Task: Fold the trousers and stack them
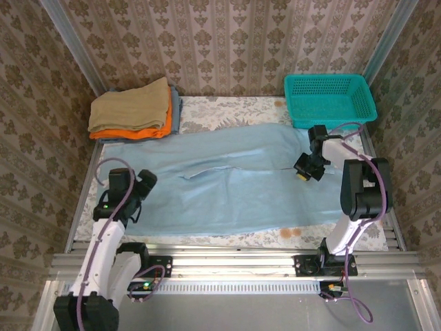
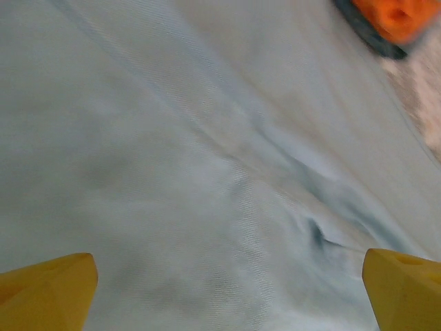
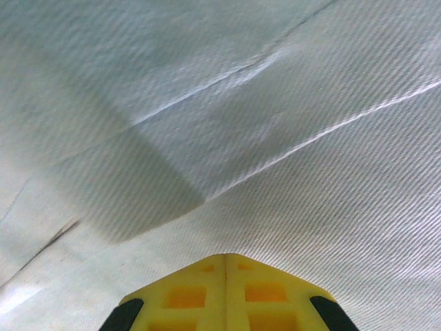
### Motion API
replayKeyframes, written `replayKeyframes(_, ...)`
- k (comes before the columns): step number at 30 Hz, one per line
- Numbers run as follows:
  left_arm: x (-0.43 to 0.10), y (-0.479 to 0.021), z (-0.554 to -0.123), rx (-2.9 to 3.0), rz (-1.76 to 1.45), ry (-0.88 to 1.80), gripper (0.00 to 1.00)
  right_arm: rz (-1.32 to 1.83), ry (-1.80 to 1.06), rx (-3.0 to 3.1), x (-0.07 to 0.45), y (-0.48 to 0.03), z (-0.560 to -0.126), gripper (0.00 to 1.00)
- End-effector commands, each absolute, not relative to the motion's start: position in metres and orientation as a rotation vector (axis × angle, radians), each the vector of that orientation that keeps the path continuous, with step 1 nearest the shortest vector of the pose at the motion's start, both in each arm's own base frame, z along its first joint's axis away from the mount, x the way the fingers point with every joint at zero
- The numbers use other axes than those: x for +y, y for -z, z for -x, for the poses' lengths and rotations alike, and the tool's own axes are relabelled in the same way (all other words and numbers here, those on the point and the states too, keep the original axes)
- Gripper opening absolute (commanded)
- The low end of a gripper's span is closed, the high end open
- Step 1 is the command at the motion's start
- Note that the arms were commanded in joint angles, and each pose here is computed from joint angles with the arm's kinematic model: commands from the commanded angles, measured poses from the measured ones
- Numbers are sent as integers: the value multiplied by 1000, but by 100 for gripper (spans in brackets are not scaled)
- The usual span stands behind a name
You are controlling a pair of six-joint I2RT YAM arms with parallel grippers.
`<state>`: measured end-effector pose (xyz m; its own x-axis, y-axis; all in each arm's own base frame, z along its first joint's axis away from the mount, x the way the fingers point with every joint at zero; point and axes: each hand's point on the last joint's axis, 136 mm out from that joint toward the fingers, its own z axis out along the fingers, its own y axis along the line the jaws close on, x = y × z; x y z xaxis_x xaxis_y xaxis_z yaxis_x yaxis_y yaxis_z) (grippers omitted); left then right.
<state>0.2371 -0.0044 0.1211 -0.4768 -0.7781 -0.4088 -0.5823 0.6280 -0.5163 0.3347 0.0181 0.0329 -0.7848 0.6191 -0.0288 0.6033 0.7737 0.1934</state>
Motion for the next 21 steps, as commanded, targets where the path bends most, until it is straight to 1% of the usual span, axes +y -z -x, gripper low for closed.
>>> replayKeyframes(1,38,-119,-188,2258,1316,128,99,-895,-355,2830,41,-59,-338,7)
replayKeyframes(2,49,-121,-179,2241,1377,68,99,-858,-371,2837,49,-62,-337,7)
replayKeyframes(6,81,-122,-160,2166,1577,-90,95,-767,-421,2876,76,-65,-332,7)
replayKeyframes(8,91,-113,-155,2146,1659,-102,84,-730,-457,2890,87,-67,-331,8)
replayKeyframes(11,106,-94,-142,2098,1757,-153,79,-686,-481,2890,95,-73,-329,7)
replayKeyframes(16,117,-73,-129,2062,1828,-172,77,-656,-496,2889,97,-79,-324,7)
replayKeyframes(21,127,-62,-123,2024,1884,-237,77,-648,-513,2879,99,-84,-322,8)
